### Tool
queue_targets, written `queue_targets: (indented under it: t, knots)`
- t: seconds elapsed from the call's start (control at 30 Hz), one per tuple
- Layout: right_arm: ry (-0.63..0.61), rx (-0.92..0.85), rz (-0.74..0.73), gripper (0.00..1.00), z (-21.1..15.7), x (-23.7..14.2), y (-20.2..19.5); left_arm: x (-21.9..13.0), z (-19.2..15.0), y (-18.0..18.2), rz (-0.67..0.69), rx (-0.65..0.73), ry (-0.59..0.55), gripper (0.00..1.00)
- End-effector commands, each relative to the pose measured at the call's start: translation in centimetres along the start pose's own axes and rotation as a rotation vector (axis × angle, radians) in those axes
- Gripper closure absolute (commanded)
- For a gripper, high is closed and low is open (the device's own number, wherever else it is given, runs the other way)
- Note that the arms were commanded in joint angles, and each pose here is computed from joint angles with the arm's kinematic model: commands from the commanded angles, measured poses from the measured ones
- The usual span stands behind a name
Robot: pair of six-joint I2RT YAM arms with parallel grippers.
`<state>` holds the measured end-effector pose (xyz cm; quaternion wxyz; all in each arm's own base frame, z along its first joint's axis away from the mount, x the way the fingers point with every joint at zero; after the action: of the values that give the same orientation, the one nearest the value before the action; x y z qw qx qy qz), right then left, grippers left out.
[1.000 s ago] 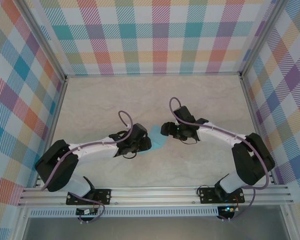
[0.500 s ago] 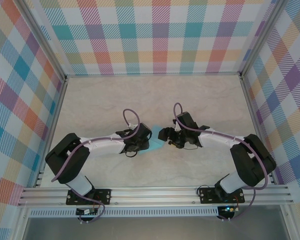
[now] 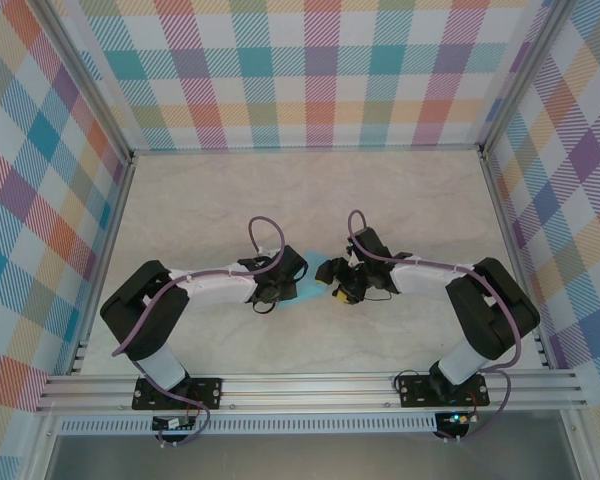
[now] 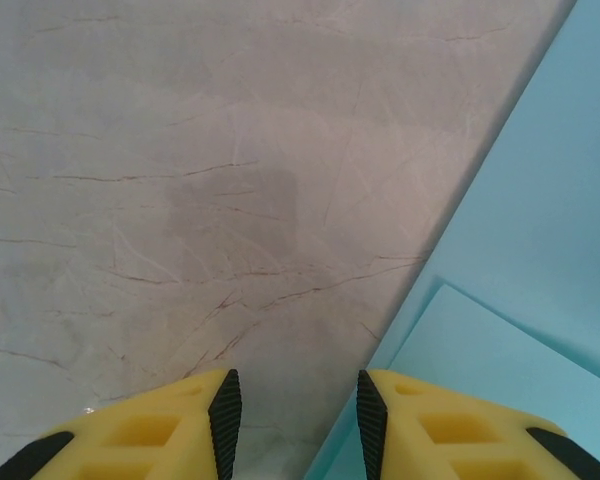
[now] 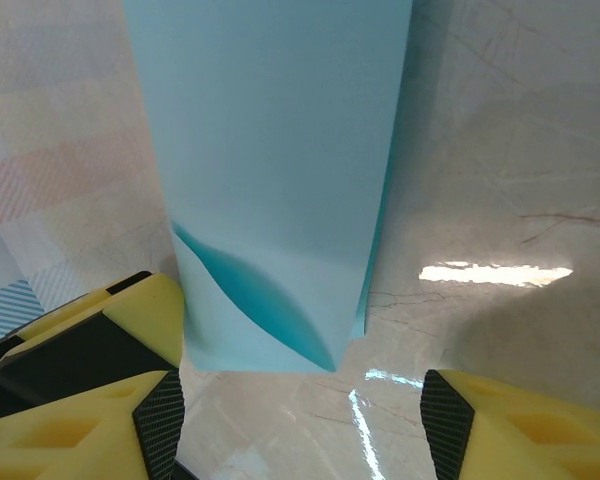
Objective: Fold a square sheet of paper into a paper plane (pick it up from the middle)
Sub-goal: Rotate the paper at the center of the table.
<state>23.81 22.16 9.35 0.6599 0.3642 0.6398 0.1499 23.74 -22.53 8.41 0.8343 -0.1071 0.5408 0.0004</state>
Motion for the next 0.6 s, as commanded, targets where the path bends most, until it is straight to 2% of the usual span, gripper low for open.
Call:
queue_targets:
  t: [0.0,0.3,0.57]
  knots:
    - [0.023,0.045,0.026,0.34,0.0,0.5,-0.2,0.3,-0.3,0.5,0.055,-0.006,0.013,0.61]
    - [0.051,0.059,0.064,0.41,0.1,1.4,0.1,0.4,-0.3,0.5,0.057,-0.006,0.018,0.61]
    - [0.057,0.041,0.107,0.51,0.0,1.9,0.5,0.4,-0.3,0.4,0.053,-0.008,0.021,0.62]
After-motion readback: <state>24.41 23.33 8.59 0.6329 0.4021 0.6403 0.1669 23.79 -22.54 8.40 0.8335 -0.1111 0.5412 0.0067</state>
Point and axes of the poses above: each hand's point on the last joint's axis, 136 mm out from that joint toward the fingers, its own x axis out along the fingers, its own y axis along the line the jaws close on, z = x × y, the point moved 7 cm from there along -x, back along the fingers, and after that the axes turned 1 degree about -x, right-handed, at the moved point
